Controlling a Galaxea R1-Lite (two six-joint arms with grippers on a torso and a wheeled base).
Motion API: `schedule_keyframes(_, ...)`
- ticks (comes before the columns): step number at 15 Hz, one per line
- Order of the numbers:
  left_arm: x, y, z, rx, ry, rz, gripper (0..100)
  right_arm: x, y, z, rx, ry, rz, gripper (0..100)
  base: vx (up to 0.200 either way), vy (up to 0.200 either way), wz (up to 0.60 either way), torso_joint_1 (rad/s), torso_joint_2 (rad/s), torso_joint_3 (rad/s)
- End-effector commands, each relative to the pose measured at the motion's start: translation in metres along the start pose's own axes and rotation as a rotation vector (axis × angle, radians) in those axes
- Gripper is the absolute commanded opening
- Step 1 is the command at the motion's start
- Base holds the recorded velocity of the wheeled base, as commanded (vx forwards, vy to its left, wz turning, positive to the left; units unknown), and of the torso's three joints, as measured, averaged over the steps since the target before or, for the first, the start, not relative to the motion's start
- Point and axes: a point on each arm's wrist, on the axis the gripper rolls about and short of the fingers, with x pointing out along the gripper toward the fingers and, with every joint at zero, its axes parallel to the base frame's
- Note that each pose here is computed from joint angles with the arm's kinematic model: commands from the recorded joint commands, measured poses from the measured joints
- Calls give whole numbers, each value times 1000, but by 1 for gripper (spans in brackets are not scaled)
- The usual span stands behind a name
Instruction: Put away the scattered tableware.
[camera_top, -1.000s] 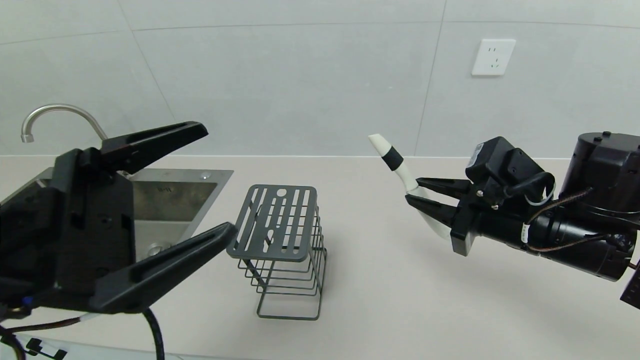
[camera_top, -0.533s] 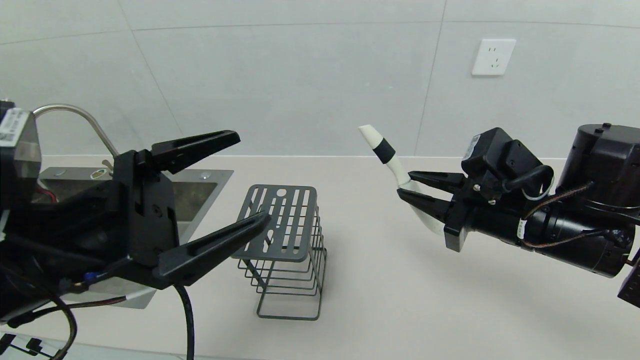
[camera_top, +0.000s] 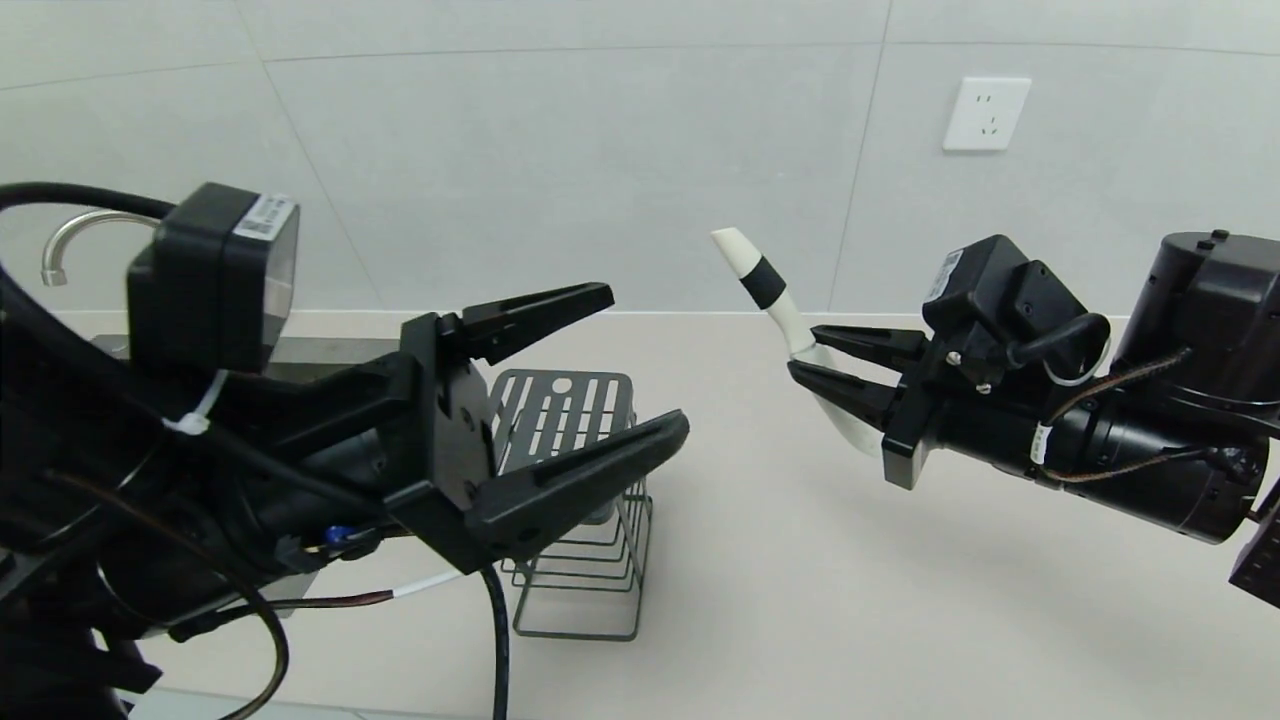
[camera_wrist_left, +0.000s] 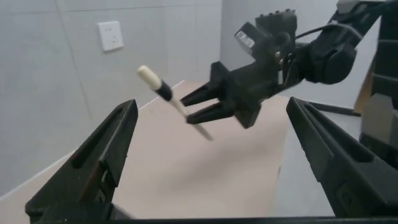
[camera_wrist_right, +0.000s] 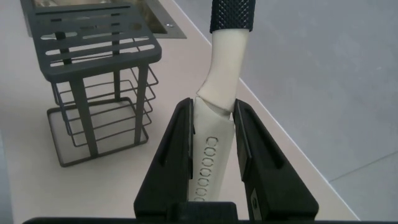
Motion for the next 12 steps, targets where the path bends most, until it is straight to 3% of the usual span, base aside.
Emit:
schedule_keyframes(1,9,1,-11,-28,24,7,100,0,0,1,-1,-4,-1,0,0,0,0,0,0,0)
schedule_keyframes(2,11,3,-14,-34,28,34,100,0,0,1,-2,-8,-2,0,0,0,0,0,0,0)
schedule_keyframes(4,14,6,-20,-85,37,108,100,1,0,2,-3,-10,-1,0,0,0,0,0,0,0)
schedule_keyframes(6,25,0,-18,-202,10,125,100,1,3,4,-2,-16,8,0,0,0,0,0,0,0)
schedule_keyframes(7,31,-2,-16,-237,-5,131,100,1,3,4,-2,-17,9,0,0,0,0,0,0,0)
schedule_keyframes(8,35,-1,-18,-258,-9,138,100,1,3,3,-2,-15,10,0,0,0,0,0,0,0)
schedule_keyframes(12,40,1,-28,-268,14,134,100,-2,5,9,-4,-34,15,0,0,0,0,0,0,0)
